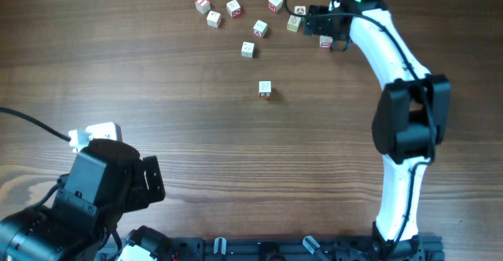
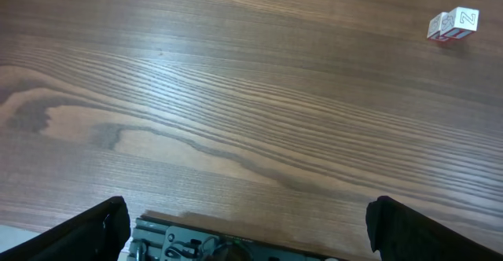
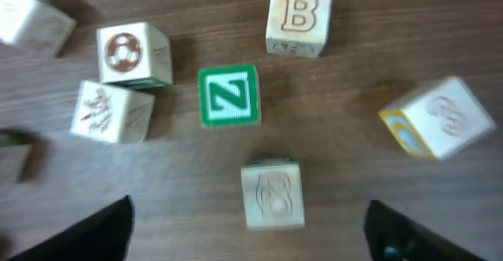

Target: Form a tower

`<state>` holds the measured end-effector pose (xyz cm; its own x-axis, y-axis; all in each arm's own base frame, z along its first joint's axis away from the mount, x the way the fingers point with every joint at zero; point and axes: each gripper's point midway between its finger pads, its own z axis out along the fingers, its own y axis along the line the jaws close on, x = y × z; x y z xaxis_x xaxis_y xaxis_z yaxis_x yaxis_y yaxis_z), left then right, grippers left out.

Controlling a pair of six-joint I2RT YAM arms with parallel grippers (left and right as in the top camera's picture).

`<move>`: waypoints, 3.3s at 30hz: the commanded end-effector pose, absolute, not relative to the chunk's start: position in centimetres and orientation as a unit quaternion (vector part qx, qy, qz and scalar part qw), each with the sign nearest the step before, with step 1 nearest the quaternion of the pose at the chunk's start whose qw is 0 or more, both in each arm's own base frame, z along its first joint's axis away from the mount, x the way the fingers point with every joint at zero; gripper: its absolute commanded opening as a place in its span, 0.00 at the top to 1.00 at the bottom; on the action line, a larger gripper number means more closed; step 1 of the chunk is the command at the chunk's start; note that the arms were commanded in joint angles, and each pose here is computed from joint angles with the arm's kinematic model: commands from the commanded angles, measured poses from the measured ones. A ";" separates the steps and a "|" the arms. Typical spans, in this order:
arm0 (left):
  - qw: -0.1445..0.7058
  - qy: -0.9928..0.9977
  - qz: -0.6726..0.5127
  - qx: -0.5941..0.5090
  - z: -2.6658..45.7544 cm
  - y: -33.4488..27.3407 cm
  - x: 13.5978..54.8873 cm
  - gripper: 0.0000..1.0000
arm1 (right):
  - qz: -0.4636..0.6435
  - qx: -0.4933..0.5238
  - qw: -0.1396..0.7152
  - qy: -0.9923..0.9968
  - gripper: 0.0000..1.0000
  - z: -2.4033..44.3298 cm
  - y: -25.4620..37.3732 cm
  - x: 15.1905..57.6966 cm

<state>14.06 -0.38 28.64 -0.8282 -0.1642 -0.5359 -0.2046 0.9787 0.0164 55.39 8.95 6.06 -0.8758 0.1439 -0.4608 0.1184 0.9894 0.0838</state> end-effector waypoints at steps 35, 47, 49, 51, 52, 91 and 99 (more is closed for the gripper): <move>0.281 0.954 0.046 -0.094 28.8 0.0 14.1 0.00 | 0.046 -0.034 0.103 0.993 0.79 12.6 23.9 39.9; 0.281 0.954 0.046 -0.094 28.8 0.0 14.1 0.00 | 0.019 -0.068 0.067 0.995 0.80 8.8 25.1 38.8; 0.281 0.954 0.046 -0.094 28.8 0.0 14.1 0.00 | 0.019 -0.068 0.067 0.995 0.79 8.3 25.2 38.8; 0.281 0.954 0.046 -0.094 28.8 0.0 14.1 0.00 | 0.018 -0.068 0.065 0.995 0.77 7.0 25.1 38.7; 0.281 0.954 0.046 -0.094 28.8 0.0 14.1 0.00 | 0.017 -0.066 0.062 0.996 0.77 6.4 24.9 38.5; 0.281 0.954 0.046 -0.094 28.8 0.0 14.1 0.00 | -0.009 -0.055 0.041 0.998 0.64 2.3 24.5 38.6; 0.281 0.954 0.046 -0.094 28.8 0.0 14.1 0.00 | 0.004 -0.047 0.057 0.997 0.85 3.4 25.2 39.4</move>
<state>14.05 -0.39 28.64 -0.8283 -0.1642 -0.5357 -0.2044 0.9787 0.0161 38.99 24.96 3.42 -0.9891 -0.1001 -0.1083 -0.1012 0.9949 0.0052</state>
